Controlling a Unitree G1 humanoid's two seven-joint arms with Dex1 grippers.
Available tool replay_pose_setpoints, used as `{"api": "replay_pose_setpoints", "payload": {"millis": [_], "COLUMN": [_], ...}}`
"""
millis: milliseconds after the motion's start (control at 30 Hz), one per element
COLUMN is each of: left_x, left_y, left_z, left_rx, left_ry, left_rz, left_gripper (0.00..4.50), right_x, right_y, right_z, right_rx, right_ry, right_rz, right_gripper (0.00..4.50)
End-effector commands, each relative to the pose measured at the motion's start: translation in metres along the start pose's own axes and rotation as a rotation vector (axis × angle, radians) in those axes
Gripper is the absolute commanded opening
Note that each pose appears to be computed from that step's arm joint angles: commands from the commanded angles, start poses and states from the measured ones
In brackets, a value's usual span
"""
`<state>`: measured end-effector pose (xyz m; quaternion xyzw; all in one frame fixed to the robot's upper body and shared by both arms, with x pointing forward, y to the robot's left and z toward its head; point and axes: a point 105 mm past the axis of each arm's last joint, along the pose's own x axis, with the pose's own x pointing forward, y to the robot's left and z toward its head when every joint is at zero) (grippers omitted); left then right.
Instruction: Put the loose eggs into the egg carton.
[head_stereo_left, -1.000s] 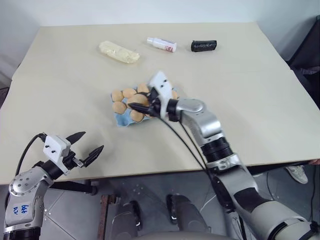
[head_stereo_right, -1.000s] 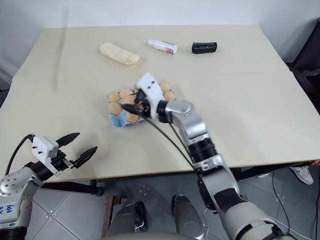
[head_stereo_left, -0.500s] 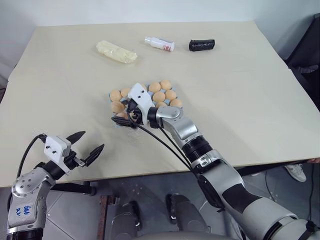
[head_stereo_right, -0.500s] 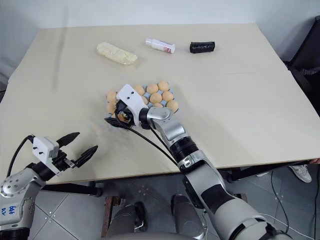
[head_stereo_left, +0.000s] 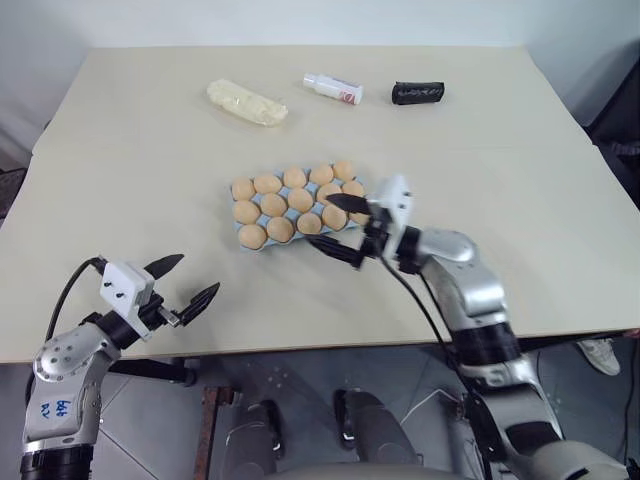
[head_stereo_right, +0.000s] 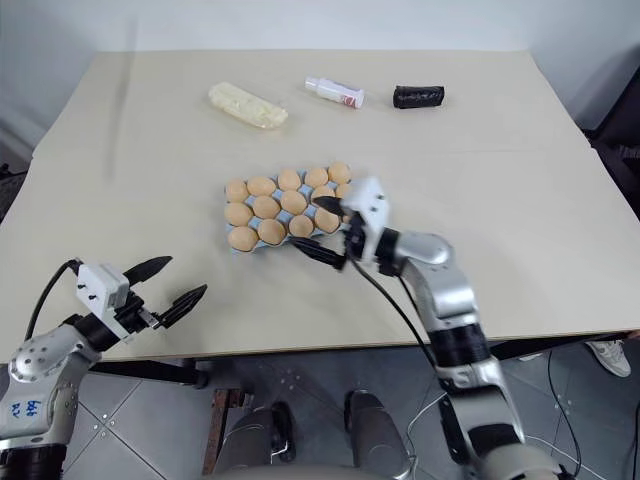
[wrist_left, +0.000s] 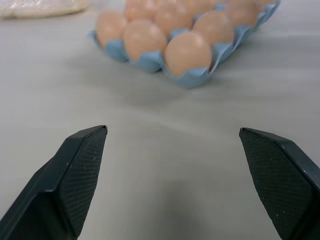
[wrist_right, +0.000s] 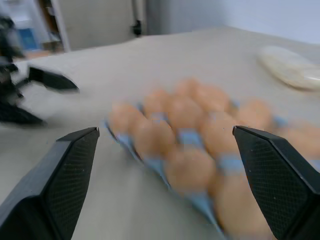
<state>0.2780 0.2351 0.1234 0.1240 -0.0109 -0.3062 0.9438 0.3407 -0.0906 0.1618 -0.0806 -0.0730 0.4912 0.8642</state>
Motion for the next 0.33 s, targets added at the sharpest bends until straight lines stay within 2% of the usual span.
{"api": "replay_pose_setpoints", "payload": {"millis": [33,167,333], "left_x": [0.006,0.008,0.008], "left_y": [-0.003,-0.001,0.002], "left_z": [0.012,0.011,0.006], "left_rx": [0.056,0.065,0.111], "left_ry": [-0.014,0.004,0.04], "left_rz": [-0.043,-0.048,-0.039], "left_gripper": [4.5,4.5,4.5], "right_x": [-0.043,-0.078,-0.089], "right_y": [-0.014,-0.026,-0.035], "right_z": [-0.009,-0.028,-0.024], "right_rx": [-0.136,-0.159,-0.14], "right_ry": [0.031,0.067,0.032], "right_rz": [-0.091,-0.189,-0.262], "right_gripper": [4.48,4.48,4.48]}}
